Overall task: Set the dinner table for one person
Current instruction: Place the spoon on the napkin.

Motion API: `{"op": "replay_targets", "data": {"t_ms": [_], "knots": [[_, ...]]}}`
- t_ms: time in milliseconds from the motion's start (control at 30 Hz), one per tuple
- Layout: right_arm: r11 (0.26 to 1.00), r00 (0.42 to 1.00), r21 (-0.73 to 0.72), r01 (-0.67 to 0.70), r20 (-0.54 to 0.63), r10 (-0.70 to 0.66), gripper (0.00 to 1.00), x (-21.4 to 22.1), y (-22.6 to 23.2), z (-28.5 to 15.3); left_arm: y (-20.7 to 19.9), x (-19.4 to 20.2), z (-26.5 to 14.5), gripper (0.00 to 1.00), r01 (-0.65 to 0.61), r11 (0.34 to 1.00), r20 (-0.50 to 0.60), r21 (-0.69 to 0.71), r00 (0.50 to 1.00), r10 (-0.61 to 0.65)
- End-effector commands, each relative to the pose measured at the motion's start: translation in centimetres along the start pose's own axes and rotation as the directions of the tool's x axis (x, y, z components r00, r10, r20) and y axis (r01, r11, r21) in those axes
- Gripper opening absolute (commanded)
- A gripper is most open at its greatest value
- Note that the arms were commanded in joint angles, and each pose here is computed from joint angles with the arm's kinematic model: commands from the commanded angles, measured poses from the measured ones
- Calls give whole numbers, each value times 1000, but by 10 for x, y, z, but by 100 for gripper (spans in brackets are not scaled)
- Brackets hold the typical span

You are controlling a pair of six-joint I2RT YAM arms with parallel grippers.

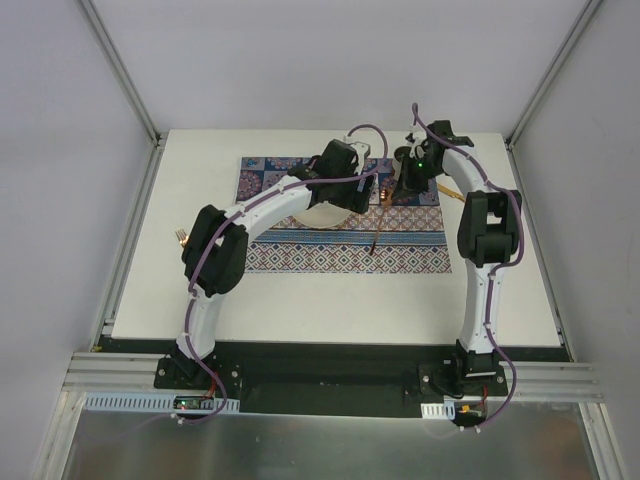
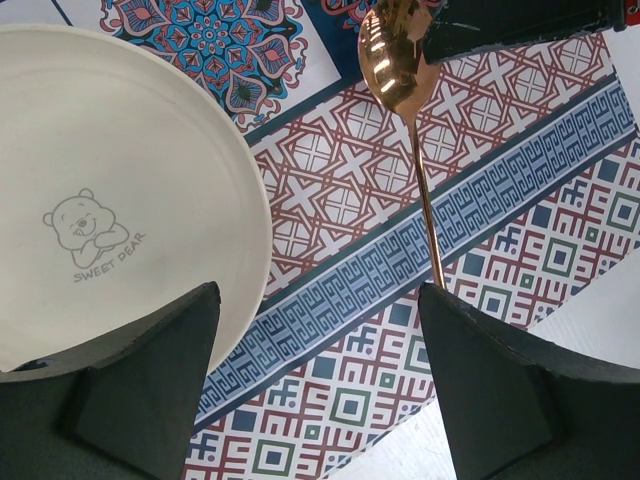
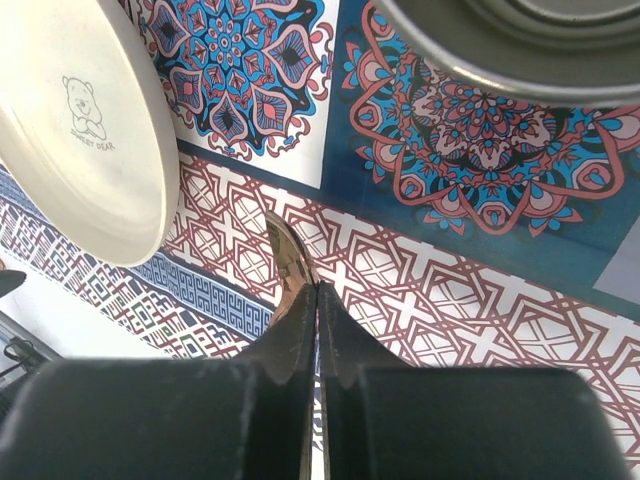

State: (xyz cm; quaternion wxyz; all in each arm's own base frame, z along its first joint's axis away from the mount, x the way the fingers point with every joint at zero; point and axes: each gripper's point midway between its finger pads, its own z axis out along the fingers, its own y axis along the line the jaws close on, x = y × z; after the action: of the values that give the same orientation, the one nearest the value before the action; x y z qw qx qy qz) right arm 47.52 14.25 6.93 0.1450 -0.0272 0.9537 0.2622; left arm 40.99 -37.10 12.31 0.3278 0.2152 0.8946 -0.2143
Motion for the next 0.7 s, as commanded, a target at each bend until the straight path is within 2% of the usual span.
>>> {"op": "replay_targets", "data": {"t_ms": [0, 667], "knots": [[997, 997, -33, 71, -14, -72, 1, 2, 14, -2, -4, -20, -15, 79, -21, 1000, 64, -4, 998, 21], [997, 996, -32, 76, -46, -77, 1, 3, 19, 29, 5, -19, -12, 79, -32, 999, 60, -22, 998, 33]]}}
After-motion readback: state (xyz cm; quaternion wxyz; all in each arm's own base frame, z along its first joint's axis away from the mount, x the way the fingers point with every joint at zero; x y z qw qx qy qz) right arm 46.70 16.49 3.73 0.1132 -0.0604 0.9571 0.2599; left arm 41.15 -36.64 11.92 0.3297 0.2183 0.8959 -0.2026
